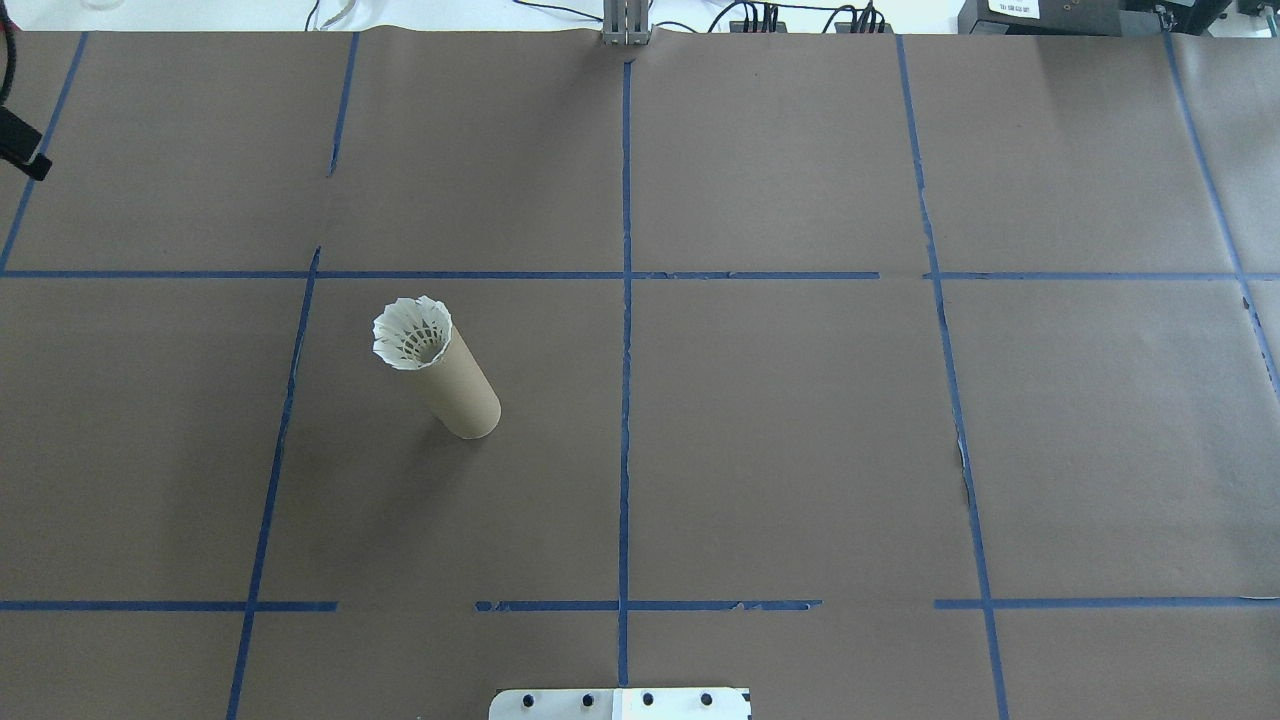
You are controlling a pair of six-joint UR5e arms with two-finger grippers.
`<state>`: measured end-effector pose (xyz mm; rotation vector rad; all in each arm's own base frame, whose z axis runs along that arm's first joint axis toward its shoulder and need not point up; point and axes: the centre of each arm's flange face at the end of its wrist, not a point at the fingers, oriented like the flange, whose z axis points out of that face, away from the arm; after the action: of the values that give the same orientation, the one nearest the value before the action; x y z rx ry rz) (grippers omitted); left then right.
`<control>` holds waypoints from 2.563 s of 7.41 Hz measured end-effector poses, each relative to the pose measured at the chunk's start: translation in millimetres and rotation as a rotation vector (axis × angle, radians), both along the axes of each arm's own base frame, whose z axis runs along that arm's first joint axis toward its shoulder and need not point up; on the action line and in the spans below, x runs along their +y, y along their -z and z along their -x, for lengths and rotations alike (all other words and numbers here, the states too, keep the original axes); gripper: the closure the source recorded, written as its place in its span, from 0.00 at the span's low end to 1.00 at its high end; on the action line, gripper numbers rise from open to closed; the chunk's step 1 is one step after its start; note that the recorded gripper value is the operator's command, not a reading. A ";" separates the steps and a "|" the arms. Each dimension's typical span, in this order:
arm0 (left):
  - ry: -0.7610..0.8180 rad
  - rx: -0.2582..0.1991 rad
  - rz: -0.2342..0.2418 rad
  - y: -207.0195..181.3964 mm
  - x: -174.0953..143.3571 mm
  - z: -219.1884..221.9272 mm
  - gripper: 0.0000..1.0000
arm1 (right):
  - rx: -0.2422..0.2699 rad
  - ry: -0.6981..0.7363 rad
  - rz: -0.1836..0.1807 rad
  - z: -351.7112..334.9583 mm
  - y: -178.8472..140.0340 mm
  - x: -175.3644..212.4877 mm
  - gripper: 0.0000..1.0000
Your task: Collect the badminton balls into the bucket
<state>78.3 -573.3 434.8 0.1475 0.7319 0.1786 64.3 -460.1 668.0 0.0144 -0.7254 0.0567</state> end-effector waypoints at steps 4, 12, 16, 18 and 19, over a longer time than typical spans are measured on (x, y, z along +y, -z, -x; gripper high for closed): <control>0.036 0.047 0.166 -145.2 21.2 75.8 0.00 | 0.001 0.000 0.000 -0.1 0.0 0.0 0.00; 0.140 0.065 0.202 -219.0 91.7 154.9 0.00 | 0.000 0.000 0.000 0.0 0.0 0.0 0.00; 0.142 0.061 0.200 -216.1 114.6 153.8 0.00 | 0.000 0.000 0.000 0.0 0.0 0.0 0.00; 0.141 0.059 0.190 -211.9 111.5 154.0 0.00 | 0.000 0.000 0.000 0.0 0.0 0.0 0.00; 0.140 0.058 0.186 -210.4 109.9 154.1 0.00 | 0.000 0.000 0.000 0.0 0.0 0.0 0.00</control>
<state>-75.7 -463.4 645.2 0.0270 0.7893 -0.0280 64.3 -460.1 668.0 0.0144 -0.7254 0.0567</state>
